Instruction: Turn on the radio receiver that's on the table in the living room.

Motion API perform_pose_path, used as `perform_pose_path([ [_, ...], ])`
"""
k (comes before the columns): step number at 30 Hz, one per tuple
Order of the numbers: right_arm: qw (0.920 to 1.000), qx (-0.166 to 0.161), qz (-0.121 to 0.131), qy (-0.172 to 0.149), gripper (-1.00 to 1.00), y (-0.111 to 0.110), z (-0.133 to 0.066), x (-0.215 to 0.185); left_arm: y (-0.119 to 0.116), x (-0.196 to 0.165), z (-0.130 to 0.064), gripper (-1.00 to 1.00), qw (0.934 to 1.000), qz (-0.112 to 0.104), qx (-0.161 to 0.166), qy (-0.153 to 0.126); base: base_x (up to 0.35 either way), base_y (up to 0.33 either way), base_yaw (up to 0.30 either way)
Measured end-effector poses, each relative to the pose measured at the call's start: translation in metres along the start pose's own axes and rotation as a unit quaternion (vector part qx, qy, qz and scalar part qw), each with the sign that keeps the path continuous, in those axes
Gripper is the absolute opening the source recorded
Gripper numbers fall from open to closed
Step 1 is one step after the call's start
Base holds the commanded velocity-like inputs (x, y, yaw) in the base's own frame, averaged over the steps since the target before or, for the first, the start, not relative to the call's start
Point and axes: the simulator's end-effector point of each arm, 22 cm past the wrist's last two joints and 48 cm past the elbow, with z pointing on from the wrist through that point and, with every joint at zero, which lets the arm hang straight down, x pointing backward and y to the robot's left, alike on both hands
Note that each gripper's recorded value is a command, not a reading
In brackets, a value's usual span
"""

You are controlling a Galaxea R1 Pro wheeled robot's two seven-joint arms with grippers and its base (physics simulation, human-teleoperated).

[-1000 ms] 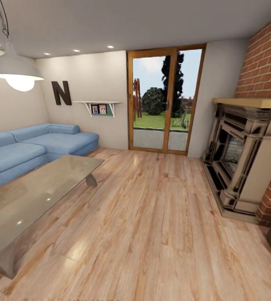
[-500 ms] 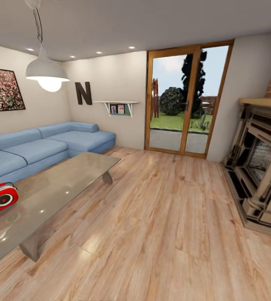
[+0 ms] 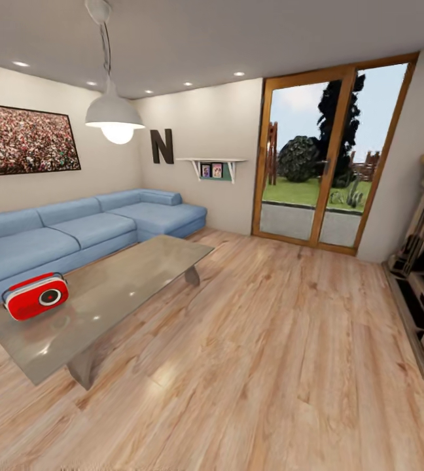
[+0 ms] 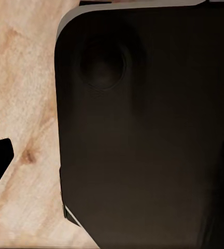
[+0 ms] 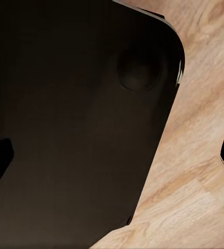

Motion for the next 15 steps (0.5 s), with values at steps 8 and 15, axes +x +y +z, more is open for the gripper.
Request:
perform_pose_path([
  [8,1.0,0.0,0.0,0.0,1.0,0.0,0.0,0.0,0.0,0.0003,0.0,1.0,1.0,0.0,0.0,0.0,0.0,0.0,0.275],
  [15,1.0,0.0,0.0,0.0,1.0,0.0,0.0,0.0,0.0,0.0005,0.0,1.0,1.0,0.0,0.0,0.001,0.0,0.0,0.275],
])
